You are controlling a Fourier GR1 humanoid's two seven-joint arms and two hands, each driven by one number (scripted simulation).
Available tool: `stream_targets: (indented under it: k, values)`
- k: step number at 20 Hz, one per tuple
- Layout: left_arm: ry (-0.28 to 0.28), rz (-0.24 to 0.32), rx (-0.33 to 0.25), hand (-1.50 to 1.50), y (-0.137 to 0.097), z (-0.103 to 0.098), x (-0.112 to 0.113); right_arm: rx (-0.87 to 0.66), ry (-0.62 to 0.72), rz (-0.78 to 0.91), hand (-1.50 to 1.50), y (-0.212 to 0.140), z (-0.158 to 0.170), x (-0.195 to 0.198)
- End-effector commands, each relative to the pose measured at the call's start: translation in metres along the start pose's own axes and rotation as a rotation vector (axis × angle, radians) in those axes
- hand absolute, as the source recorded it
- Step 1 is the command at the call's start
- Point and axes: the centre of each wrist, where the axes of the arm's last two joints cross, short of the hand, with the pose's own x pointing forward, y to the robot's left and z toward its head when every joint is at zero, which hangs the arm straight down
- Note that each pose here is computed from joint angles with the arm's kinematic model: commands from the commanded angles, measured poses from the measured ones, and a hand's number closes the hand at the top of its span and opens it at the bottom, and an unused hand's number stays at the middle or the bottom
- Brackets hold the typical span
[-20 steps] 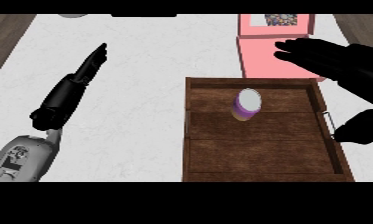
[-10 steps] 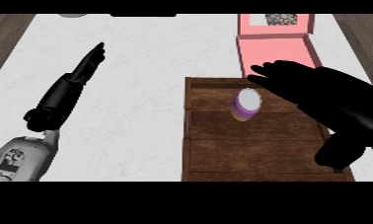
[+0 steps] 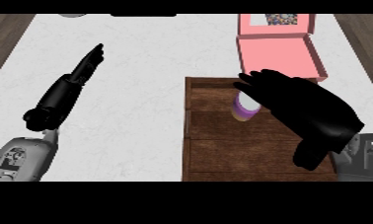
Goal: Pick the can from the tray and place it in the cardboard box
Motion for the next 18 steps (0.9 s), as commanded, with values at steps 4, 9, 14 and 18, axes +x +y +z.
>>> stream_targets:
  k: [4, 9, 14, 18]
  values:
    - [0.011, 0.008, -0.014, 0.00, -0.005, -0.010, 0.017, -0.007, 0.024, 0.009, -1.50, -0.004, 0.003, -0.003]
    - [0.002, -0.004, 0.004, 0.00, -0.008, 0.017, 0.002, -0.004, 0.056, 0.054, -1.50, 0.022, -0.029, 0.018]
    - [-0.010, -0.004, -0.007, 0.00, -0.010, -0.001, 0.012, -0.004, 0.080, 0.077, -1.50, 0.048, -0.052, -0.016]
    - [0.000, 0.004, 0.007, 0.00, -0.004, 0.003, 0.001, 0.012, 0.062, 0.037, -1.50, 0.056, -0.030, -0.016]
